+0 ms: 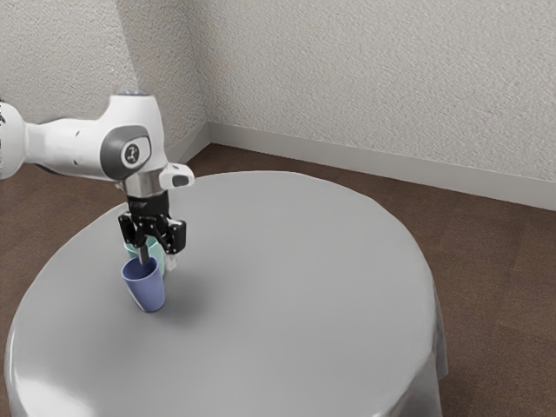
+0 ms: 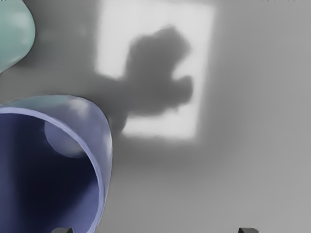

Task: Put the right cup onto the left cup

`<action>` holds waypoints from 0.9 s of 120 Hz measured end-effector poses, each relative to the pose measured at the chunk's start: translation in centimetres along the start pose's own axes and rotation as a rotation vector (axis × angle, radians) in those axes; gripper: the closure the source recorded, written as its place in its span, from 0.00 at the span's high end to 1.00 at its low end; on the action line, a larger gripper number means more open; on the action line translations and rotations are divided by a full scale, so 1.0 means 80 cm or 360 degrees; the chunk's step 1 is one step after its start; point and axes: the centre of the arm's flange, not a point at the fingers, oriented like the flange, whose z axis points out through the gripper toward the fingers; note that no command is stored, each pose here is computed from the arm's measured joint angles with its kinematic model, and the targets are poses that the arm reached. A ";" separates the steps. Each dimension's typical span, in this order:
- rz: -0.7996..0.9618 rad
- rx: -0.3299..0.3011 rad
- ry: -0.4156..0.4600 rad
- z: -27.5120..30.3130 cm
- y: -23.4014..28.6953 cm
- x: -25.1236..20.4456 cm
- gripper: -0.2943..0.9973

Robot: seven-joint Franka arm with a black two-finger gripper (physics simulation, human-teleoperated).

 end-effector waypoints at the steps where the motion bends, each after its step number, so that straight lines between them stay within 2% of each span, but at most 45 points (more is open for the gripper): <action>1: 0.0000 0.0000 0.0000 0.001 0.000 0.001 0.57; 49: 0.0012 0.0008 0.0058 0.027 -0.019 0.014 0.56; 79: 0.0016 0.0016 0.0037 0.056 -0.035 0.026 0.54; 108: 0.0041 0.0021 0.0041 0.066 -0.034 0.031 0.40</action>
